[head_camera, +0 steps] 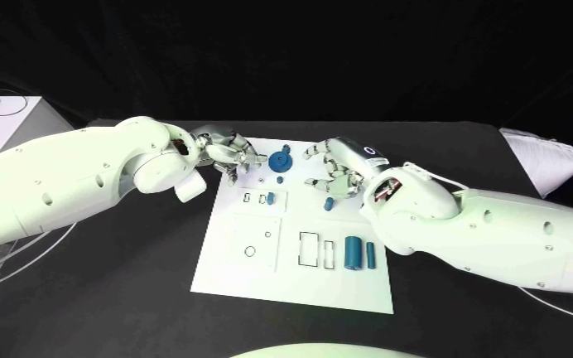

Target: Assemble the parts on the task board

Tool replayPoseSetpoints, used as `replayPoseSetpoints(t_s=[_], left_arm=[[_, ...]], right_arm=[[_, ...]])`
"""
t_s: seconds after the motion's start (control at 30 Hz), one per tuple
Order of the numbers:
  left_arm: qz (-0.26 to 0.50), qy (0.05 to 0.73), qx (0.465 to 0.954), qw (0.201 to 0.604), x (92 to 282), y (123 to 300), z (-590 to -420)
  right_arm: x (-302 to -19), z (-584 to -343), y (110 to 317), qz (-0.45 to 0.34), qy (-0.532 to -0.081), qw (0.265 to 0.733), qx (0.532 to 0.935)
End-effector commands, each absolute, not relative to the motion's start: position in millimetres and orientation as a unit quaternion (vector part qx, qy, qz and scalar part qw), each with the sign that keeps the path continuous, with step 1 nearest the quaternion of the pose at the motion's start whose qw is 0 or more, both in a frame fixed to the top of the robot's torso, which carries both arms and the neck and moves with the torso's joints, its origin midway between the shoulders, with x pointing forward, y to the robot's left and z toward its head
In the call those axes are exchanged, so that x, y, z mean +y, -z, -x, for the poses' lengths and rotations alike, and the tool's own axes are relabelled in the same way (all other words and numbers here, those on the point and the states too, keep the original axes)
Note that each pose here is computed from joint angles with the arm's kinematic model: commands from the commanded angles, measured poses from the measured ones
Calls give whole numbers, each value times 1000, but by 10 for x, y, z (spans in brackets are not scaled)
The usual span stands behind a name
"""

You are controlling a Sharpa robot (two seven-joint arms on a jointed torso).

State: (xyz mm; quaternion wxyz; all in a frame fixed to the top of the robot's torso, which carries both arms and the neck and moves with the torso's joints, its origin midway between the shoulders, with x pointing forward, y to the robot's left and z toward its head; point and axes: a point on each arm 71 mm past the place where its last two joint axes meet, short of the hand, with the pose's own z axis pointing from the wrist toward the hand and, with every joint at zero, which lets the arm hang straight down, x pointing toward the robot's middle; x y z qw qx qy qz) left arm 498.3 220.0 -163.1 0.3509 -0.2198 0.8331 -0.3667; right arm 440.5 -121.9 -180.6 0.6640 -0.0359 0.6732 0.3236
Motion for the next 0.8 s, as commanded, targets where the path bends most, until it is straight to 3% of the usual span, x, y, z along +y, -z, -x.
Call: replayPoseSetpoints(t_s=[0.03,0.43,0.8], left_arm=[[142,280,888,336,2129,1707,-4959],[49,211,914,344,1782,1750,-5070],[-4,178,925,335,1634,1739,-5113]], right_arm=[[-1357,-4423,1741,-5,-351,625,697],[-1969,-4694,1410,-103,-341,641,680],[-2189,-4815,1335,-136,-321,657,668]])
